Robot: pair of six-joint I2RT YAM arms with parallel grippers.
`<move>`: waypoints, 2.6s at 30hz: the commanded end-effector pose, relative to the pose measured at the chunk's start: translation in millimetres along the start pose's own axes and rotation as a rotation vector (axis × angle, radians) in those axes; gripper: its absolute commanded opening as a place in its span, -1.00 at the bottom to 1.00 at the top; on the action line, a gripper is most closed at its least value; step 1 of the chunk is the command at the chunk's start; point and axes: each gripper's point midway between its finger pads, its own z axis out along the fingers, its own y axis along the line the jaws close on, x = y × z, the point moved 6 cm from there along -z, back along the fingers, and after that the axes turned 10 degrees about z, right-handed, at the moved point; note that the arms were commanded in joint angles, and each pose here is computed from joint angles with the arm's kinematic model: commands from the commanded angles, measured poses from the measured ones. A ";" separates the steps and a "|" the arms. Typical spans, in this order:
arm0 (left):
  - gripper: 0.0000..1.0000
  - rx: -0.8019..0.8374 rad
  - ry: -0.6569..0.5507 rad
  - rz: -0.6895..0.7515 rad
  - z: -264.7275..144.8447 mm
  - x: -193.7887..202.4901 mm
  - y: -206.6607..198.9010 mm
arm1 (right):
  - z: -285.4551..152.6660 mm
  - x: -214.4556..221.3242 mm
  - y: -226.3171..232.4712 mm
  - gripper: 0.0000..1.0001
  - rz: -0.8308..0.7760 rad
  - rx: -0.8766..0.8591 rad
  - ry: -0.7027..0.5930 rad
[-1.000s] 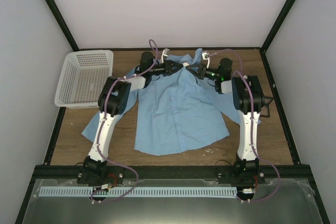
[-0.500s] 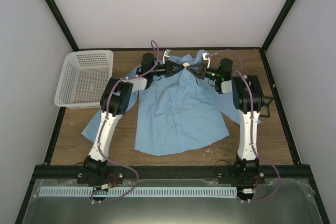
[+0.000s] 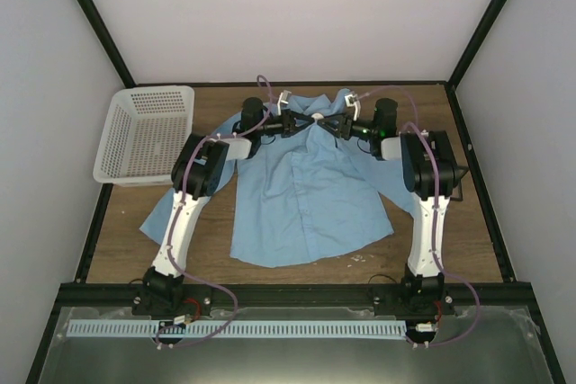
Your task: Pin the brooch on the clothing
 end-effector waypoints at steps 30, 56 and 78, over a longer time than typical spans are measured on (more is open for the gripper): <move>-1.00 -0.020 -0.040 0.297 5.5 -5.0 -55.0 | 11.7 -15.3 1.8 -0.76 -0.014 0.123 -0.114; -1.00 -0.024 -0.044 0.335 -3.7 8.6 -56.7 | -10.3 -17.2 5.5 -0.47 0.073 0.040 -0.051; -1.00 -0.011 0.012 0.400 -1.6 8.2 -59.6 | -4.9 -16.1 -2.8 -0.55 0.020 -0.143 0.160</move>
